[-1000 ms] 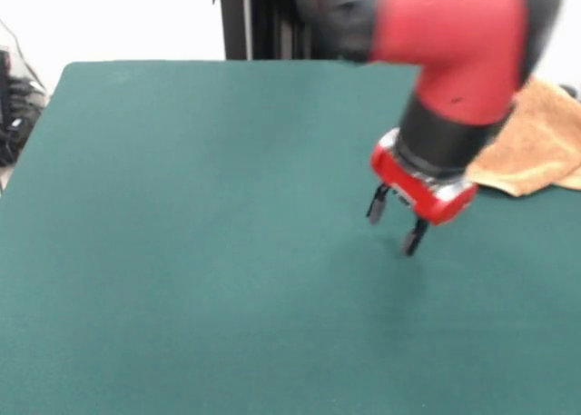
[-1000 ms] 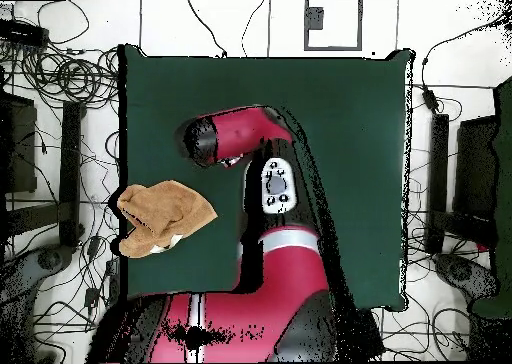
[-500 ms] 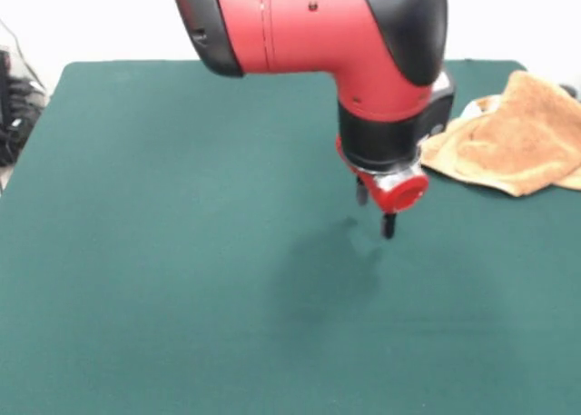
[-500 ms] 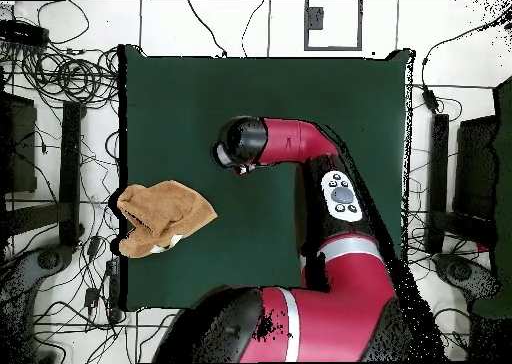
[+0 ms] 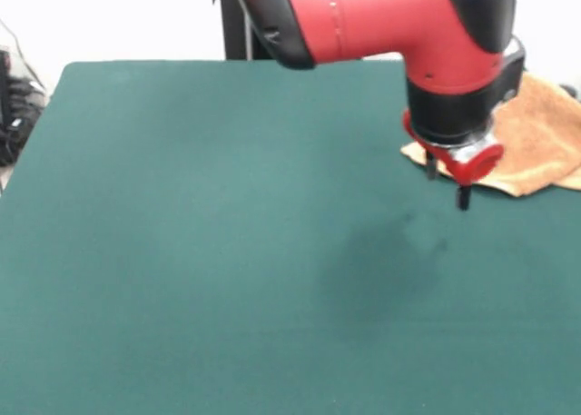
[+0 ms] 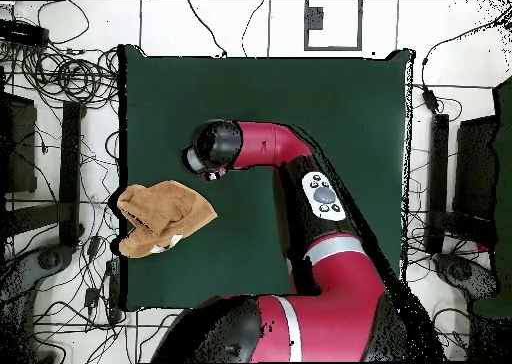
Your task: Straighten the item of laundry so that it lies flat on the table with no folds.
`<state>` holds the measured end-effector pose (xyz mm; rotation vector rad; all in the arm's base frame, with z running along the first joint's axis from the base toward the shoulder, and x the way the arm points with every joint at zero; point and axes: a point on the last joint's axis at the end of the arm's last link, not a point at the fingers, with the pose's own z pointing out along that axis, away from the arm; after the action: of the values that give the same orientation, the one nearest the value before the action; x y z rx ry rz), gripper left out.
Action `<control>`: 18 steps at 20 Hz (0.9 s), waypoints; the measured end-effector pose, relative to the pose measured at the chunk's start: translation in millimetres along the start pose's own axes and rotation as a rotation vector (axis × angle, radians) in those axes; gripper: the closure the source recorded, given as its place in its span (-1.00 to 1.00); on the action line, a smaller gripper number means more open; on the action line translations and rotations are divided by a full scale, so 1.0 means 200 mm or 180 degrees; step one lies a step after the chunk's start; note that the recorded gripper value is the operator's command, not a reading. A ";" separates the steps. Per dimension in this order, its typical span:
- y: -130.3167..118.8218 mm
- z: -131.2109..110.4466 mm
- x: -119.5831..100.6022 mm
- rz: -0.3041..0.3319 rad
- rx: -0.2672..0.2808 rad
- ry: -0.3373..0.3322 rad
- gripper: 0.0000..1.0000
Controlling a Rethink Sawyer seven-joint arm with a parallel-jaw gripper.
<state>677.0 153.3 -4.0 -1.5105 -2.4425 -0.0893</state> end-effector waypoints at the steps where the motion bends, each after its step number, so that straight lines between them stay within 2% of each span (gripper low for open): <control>1: 0.01 0.00 0.04 -0.0006 -0.0016 0.0065 -1.00; 8: 0.08 -0.04 0.16 0.0033 -0.0147 0.0448 -1.00; 11: 0.13 -0.08 0.19 0.0119 -0.0262 0.0763 -1.00; 18: 0.17 -0.08 0.26 0.0185 -0.0359 0.1187 -1.00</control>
<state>688.7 211.7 22.5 -1.4556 -2.1262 -0.4611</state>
